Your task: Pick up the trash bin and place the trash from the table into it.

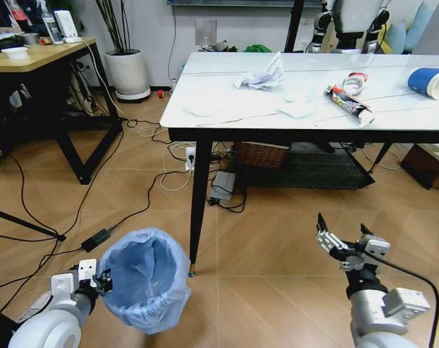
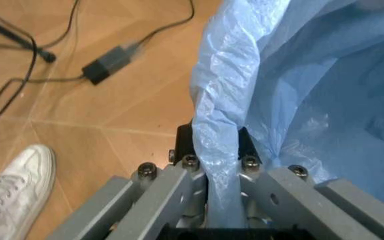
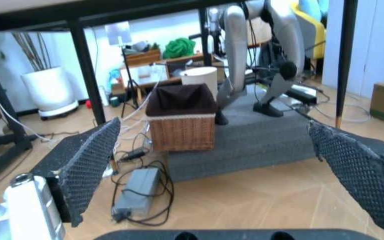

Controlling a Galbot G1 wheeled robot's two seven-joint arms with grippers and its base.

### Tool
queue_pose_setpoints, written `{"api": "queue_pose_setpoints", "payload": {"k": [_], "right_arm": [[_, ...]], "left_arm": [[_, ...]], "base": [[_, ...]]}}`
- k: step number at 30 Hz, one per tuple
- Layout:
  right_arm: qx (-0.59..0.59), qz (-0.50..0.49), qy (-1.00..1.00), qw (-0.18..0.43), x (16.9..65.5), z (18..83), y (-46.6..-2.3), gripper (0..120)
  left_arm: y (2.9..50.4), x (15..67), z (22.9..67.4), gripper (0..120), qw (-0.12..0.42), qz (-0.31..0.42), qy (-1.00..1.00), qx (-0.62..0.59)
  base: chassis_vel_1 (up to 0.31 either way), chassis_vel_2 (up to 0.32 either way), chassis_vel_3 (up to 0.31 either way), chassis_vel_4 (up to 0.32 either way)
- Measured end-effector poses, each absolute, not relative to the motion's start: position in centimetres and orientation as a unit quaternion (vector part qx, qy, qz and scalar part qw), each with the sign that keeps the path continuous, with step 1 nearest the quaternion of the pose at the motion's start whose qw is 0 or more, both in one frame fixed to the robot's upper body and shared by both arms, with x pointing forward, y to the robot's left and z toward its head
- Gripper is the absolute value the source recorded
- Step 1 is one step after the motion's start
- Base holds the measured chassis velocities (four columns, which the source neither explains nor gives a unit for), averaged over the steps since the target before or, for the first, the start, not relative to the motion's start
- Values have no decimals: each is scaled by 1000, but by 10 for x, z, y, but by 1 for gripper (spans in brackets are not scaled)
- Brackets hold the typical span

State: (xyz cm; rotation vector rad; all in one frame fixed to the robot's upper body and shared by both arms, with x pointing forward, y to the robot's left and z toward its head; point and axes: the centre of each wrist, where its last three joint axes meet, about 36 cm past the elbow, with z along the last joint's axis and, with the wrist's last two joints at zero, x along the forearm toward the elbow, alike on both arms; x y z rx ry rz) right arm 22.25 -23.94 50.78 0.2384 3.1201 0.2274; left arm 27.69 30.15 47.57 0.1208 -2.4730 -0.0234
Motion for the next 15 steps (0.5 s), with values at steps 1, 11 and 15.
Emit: {"api": "queue_pose_setpoints", "payload": {"k": [1,11,15], "right_arm": [[76,72,995,1,221,509,-239,100],[76,69,995,-4,219,508,-239,100],[74,65,995,-5,219,508,-240,100]], "left_arm": [[297,273,481,0,321,-13,-946,45],[289,266,493,0,302,-40,-951,49],[288,265,493,0,302,-37,-951,49]], "base": [[0,0,0,0],[0,0,0,0],[0,0,0,0]]}}
